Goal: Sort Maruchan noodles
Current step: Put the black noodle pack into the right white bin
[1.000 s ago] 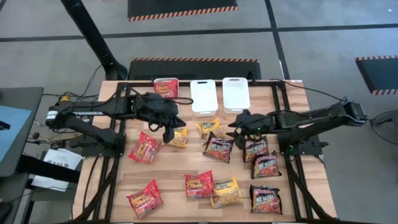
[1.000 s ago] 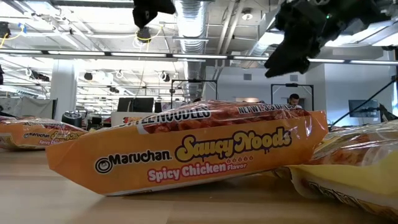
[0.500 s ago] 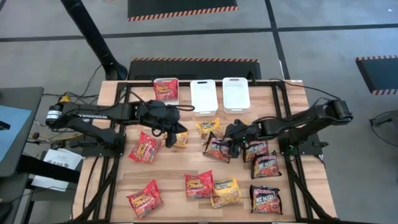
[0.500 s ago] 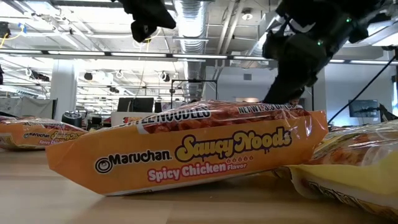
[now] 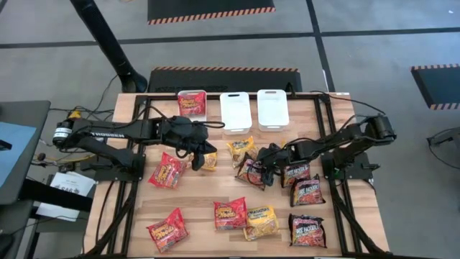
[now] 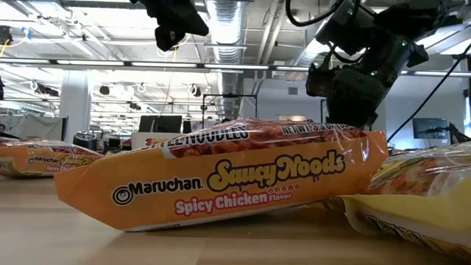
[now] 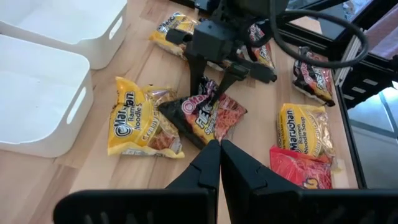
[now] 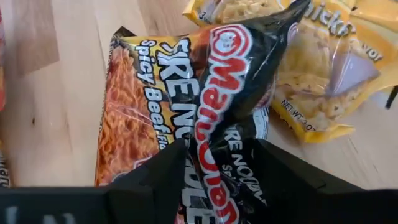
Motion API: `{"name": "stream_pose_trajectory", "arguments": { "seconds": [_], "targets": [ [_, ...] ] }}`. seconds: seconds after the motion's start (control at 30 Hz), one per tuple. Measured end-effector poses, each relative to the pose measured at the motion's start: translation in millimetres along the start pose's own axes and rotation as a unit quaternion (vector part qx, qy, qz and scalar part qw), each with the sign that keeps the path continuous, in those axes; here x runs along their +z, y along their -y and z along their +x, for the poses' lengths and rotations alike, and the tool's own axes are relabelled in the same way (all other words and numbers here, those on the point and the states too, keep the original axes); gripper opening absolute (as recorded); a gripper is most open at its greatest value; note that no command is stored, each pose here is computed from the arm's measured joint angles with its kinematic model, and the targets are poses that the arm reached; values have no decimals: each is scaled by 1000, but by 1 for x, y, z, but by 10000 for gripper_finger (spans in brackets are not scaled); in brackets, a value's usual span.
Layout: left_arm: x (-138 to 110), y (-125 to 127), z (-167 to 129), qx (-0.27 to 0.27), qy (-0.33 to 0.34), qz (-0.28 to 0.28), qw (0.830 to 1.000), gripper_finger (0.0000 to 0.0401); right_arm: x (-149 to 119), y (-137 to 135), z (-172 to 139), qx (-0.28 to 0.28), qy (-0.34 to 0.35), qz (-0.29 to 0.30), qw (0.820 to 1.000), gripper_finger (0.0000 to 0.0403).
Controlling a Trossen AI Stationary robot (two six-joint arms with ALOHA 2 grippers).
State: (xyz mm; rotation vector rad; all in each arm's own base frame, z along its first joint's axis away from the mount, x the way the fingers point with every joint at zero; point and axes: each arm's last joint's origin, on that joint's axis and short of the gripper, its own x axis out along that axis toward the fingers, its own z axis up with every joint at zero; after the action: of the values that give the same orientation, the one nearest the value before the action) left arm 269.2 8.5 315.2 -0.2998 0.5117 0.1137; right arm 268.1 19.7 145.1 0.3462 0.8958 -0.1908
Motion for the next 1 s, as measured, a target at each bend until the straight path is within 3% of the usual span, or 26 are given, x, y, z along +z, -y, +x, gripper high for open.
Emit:
{"name": "stream_pose_trajectory", "arguments": {
  "seconds": [0.37,0.63,0.87,1.0],
  "targets": [
    [0,0,0,1,0,0,1000,0,1,-4,-3,44,-21,-4,999,14],
    [0,0,0,1,-1,-1,1000,0,24,-18,-24,41,-9,-68,997,5],
    [0,0,0,1,-1,-3,1000,0,56,-17,-66,-76,-8,-161,984,5],
    [0,0,0,-1,-2,-10,1000,0,78,-5,-95,-178,7,-215,960,5]
  ]
}}
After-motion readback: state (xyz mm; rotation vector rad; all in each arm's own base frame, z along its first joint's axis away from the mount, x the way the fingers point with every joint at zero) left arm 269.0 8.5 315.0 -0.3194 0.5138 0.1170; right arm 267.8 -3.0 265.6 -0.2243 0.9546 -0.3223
